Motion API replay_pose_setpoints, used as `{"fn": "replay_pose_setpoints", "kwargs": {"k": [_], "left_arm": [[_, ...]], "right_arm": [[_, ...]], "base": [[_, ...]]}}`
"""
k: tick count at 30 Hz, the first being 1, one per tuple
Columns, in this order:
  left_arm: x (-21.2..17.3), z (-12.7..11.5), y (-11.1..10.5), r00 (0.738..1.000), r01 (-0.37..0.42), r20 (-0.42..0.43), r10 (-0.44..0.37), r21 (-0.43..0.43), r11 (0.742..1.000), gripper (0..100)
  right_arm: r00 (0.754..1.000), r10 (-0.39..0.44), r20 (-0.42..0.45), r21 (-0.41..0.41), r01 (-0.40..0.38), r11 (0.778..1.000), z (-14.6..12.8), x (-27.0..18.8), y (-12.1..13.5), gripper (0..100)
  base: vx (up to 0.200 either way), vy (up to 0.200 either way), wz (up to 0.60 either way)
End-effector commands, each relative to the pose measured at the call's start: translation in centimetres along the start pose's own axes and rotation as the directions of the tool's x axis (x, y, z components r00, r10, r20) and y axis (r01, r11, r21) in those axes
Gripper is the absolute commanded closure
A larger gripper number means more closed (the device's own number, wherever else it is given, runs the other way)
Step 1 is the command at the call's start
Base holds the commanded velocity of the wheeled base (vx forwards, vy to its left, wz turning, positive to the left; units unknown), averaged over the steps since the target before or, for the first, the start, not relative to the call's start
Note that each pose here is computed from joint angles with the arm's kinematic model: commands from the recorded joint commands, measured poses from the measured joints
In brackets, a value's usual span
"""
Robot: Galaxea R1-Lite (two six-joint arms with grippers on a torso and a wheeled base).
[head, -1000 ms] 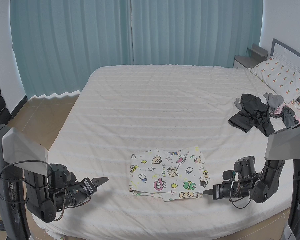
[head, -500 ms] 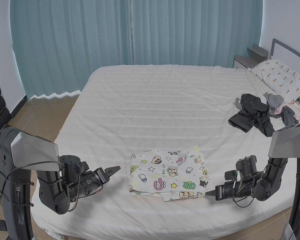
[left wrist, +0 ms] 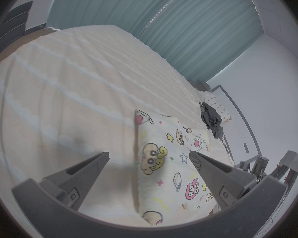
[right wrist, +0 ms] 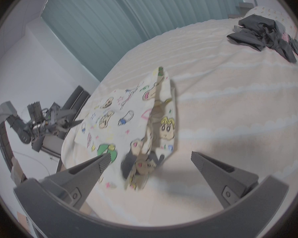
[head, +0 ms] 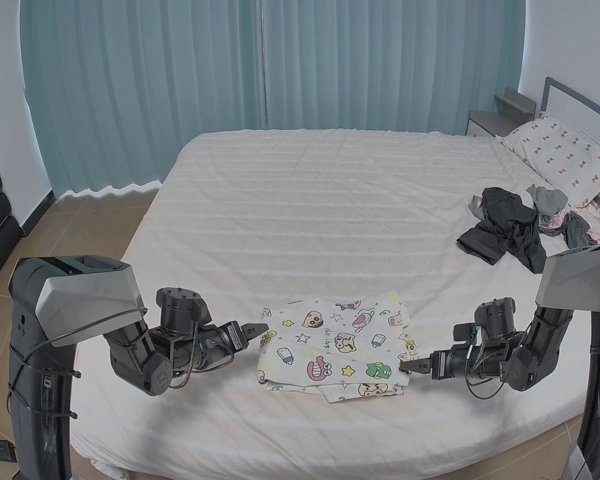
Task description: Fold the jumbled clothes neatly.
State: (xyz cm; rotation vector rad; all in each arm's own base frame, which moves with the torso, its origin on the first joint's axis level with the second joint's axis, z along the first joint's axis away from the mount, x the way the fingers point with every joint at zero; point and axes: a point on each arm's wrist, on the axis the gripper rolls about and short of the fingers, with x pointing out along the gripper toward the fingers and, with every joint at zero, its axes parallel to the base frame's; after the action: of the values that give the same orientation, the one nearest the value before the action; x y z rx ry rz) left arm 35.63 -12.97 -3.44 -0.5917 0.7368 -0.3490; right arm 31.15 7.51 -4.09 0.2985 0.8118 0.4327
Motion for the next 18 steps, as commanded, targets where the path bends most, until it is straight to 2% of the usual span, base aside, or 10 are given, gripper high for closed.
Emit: {"fn": "replay_pose_setpoints", "kwargs": {"k": [1,8,18], "left_arm": [[1.11,-0.35,-0.5,1.0,0.011,-0.009,-0.011,0.017,1.0,0],[0.51,-0.36,-0.5,1.0,0.007,-0.007,-0.007,-0.026,1.0,0],[0.48,-0.37,-0.51,1.0,0.011,-0.004,-0.011,-0.039,0.999,0]], "right_arm": [[1.0,0.001,0.019,0.057,-0.002,0.998,-0.62,1.4,-0.21,0],[1.0,0.006,0.019,0.064,-0.007,0.998,-0.65,1.5,-0.04,0],[1.0,0.012,0.025,0.105,-0.015,0.994,-0.5,1.74,0.14,0]], "base": [[0.0,0.0,0.0],[0.0,0.0,0.0],[0.2,0.0,0.0]]}}
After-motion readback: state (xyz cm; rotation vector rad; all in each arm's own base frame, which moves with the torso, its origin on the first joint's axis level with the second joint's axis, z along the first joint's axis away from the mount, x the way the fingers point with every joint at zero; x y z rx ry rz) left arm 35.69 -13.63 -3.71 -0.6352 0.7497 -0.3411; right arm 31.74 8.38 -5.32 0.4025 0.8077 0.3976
